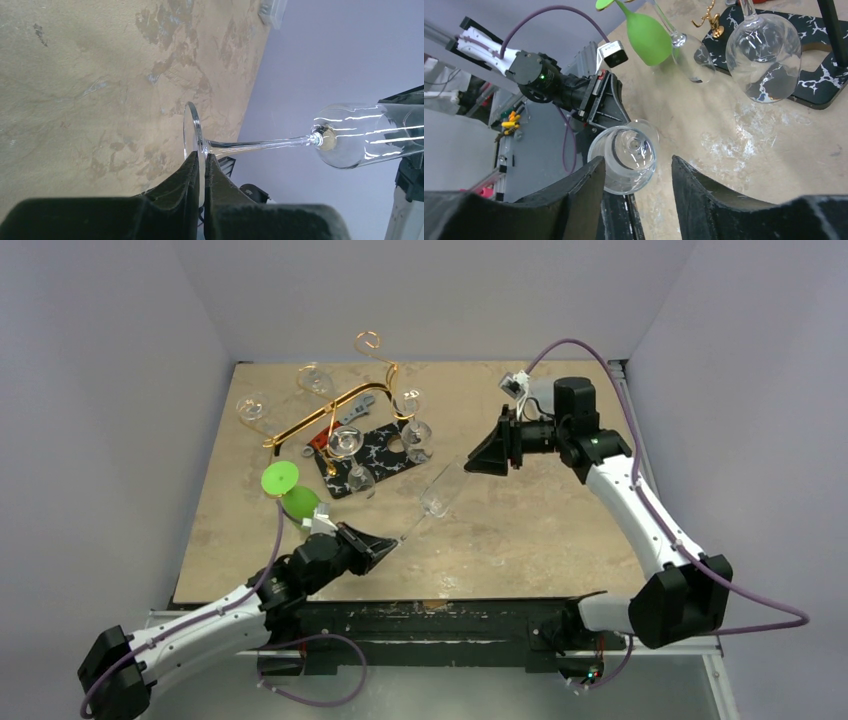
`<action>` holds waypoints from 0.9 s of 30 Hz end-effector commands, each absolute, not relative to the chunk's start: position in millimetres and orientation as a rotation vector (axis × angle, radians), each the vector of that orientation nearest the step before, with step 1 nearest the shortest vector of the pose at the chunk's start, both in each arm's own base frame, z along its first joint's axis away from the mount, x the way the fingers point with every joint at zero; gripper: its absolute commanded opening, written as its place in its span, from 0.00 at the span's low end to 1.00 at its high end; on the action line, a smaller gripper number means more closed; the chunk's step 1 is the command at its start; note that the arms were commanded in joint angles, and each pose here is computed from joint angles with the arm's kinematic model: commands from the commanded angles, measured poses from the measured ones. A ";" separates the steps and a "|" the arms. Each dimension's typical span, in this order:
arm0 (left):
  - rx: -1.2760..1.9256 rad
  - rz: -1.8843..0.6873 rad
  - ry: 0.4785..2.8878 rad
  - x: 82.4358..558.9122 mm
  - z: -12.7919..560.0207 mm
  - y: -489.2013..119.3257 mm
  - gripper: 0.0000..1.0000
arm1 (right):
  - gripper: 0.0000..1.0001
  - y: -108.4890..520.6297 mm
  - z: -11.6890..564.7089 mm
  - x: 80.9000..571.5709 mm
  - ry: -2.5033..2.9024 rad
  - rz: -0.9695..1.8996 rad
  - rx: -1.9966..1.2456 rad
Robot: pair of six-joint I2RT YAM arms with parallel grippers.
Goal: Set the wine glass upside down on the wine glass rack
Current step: Turn the wine glass upside down at the wine rack.
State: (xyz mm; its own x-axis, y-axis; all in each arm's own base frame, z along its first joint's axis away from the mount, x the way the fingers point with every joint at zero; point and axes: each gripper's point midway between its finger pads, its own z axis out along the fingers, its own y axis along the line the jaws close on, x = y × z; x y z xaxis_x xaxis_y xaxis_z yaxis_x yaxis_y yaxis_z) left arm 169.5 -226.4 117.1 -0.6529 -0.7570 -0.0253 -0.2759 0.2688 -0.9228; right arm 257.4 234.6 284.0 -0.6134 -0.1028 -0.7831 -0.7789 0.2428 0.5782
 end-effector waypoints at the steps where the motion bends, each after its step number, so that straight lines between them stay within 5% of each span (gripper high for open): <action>1: -0.859 -1.415 1.993 177.0 144.4 -229.9 0.00 | 0.56 221.3 291.1 248.3 1.836 1.319 -0.885; 10: -0.714 -1.240 2.058 173.1 144.4 -216.0 0.00 | 0.81 178.2 291.0 250.3 1.787 1.171 -0.859; 27: -0.388 -0.990 2.150 168.0 162.9 -201.5 0.00 | 0.82 128.1 271.6 272.4 1.769 1.065 -0.703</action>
